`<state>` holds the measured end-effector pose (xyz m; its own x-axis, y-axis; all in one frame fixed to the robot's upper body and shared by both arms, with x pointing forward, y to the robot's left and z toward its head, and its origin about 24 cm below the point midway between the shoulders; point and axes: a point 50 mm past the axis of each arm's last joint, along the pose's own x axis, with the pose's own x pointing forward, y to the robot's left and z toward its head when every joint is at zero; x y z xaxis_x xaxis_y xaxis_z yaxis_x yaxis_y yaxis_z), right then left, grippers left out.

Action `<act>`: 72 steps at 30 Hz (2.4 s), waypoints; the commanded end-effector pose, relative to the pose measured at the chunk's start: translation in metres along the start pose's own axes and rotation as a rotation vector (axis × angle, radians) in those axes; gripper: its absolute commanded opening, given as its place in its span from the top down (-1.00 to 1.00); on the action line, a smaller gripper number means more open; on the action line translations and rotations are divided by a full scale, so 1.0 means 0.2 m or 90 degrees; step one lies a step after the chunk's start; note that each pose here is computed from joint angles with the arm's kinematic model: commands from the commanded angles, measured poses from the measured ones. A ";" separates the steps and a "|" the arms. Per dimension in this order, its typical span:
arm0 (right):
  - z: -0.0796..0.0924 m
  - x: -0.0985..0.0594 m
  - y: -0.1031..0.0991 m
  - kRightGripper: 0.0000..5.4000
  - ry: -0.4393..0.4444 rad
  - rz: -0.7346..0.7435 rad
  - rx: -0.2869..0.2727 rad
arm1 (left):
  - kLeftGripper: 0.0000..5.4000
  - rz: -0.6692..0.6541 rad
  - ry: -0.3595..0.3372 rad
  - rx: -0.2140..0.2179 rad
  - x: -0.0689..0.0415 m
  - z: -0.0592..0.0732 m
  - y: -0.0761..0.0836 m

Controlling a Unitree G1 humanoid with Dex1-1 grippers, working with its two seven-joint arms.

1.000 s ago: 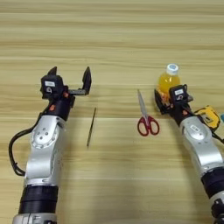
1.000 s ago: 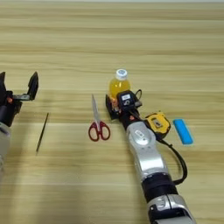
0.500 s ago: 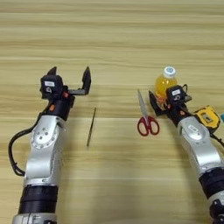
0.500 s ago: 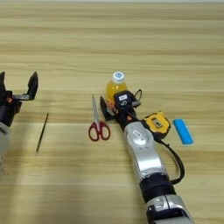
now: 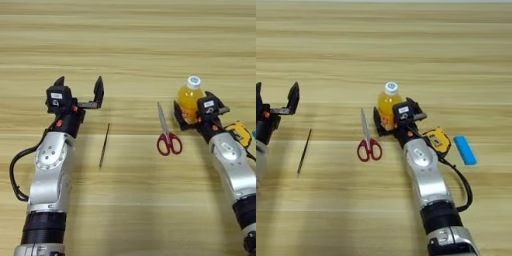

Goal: Move the objects on the table

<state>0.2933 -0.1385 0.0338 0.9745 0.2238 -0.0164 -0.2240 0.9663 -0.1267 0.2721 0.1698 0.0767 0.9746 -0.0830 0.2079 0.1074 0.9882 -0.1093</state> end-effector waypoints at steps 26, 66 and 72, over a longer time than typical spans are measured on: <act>-0.07 -0.28 -0.12 -1.00 0.071 -0.045 -0.043 | -1.00 -0.005 -0.007 0.018 0.02 0.02 0.00; -0.17 -0.33 -0.31 -1.00 0.191 -0.139 -0.042 | -1.00 -0.007 -0.006 0.020 0.03 0.02 0.00; -0.18 -0.34 -0.32 -1.00 0.207 -0.153 -0.041 | -1.00 -0.007 -0.006 0.020 0.03 0.02 0.00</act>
<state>0.2422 -0.2149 0.0089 0.9628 -0.0435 -0.2666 -0.0165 0.9757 -0.2185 0.2755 0.1687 0.0807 0.9716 -0.0871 0.2201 0.1110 0.9889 -0.0989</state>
